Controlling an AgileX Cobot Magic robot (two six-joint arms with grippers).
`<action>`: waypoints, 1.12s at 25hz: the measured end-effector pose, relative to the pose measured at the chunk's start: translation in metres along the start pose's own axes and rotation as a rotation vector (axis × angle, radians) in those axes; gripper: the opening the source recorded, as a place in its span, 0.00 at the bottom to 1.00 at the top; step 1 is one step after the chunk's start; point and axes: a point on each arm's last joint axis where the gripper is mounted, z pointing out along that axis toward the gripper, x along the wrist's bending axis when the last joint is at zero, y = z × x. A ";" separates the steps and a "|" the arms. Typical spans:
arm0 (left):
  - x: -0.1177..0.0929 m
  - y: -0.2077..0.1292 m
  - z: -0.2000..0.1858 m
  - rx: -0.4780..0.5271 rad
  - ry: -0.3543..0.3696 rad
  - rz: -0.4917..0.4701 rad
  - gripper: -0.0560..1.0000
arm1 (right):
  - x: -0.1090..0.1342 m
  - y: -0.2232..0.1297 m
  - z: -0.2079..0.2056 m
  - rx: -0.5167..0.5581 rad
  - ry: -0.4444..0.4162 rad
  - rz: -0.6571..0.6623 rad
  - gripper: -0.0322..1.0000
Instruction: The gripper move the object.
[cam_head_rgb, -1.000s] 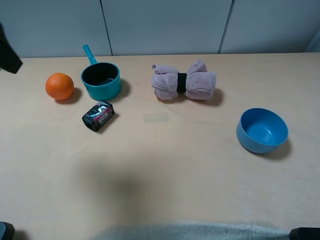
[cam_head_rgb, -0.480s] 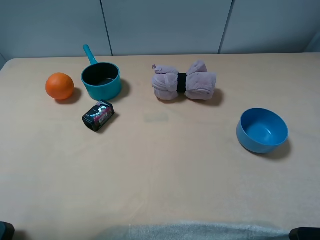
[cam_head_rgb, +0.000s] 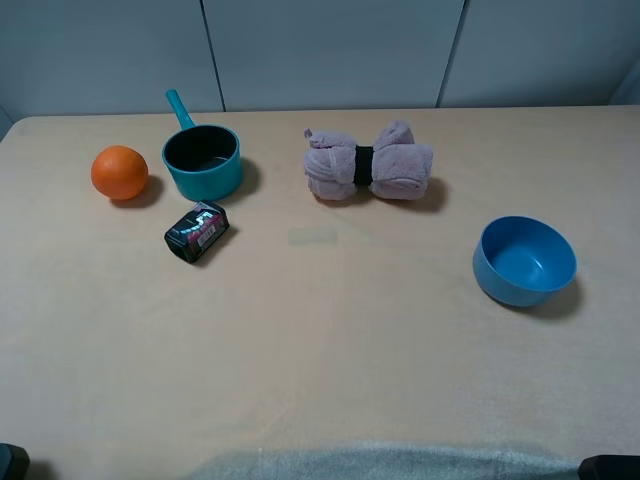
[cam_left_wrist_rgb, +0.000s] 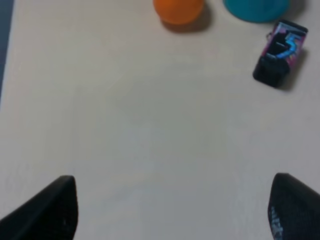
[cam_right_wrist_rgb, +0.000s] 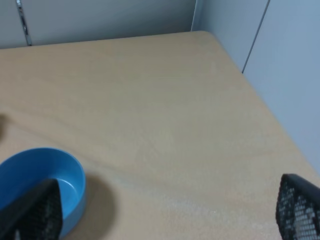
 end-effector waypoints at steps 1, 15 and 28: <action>0.000 -0.001 -0.001 -0.019 0.009 -0.010 0.84 | 0.000 0.000 0.000 0.000 0.000 0.000 0.66; -0.007 -0.015 0.008 -0.122 0.000 -0.008 0.84 | 0.000 0.000 0.000 0.000 0.000 0.000 0.66; -0.008 -0.015 0.008 -0.125 -0.009 -0.004 0.84 | 0.000 0.000 0.000 0.000 0.000 0.000 0.66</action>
